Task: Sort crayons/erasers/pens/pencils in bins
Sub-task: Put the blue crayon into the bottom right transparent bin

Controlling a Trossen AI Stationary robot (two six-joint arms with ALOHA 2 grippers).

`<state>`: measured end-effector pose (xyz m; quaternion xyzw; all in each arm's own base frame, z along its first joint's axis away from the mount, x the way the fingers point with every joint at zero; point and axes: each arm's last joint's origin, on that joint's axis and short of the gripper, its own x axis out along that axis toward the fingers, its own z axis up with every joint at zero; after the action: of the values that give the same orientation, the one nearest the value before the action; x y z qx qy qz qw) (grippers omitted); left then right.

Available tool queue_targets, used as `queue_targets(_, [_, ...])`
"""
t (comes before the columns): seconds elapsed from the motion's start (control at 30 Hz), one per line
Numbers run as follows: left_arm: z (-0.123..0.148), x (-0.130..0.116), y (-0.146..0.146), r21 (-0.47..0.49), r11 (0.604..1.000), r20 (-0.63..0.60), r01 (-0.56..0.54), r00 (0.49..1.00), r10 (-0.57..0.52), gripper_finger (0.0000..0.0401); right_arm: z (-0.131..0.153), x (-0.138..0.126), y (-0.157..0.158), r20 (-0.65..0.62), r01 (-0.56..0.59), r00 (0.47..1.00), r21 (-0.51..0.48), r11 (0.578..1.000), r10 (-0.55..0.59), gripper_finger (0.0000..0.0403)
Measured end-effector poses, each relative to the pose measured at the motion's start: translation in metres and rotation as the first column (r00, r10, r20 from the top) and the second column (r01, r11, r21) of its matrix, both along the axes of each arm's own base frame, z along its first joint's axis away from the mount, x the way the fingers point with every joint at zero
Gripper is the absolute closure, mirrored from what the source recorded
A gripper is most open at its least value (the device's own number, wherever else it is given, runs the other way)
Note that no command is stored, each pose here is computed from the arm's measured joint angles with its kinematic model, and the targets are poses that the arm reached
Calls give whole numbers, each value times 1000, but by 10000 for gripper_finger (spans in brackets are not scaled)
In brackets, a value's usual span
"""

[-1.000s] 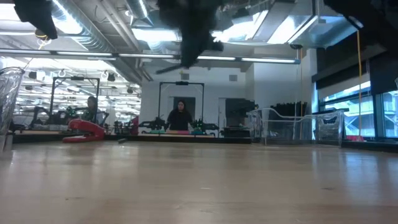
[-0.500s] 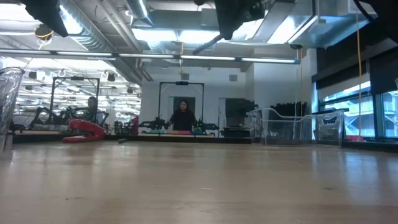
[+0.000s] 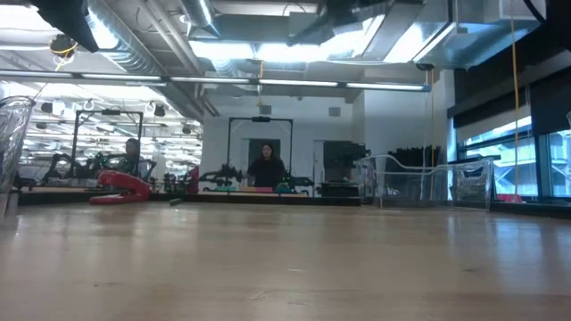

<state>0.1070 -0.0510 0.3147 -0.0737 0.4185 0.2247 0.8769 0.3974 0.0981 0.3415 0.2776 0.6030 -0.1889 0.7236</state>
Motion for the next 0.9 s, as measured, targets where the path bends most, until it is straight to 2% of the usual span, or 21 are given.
queue_targets(0.2, [0,0,0,0,1000,1,0,1000,0,324,26,-23,-3,74,67,995,-61,996,-62,383])
queue_targets(0.37, [0,0,0,12,1000,9,-5,1000,5,324,27,-46,-3,42,117,992,-57,991,-115,383])
queue_targets(0.5, [1,0,1,31,999,18,-9,1000,8,324,29,-77,0,9,212,977,-41,976,-212,383])
queue_targets(0.7, [4,7,-3,112,989,47,99,993,-105,324,29,-121,15,-42,384,923,15,923,-384,383])
queue_targets(0.9, [11,15,-5,282,946,96,160,976,-194,324,11,-150,43,-215,561,814,45,827,-540,382])
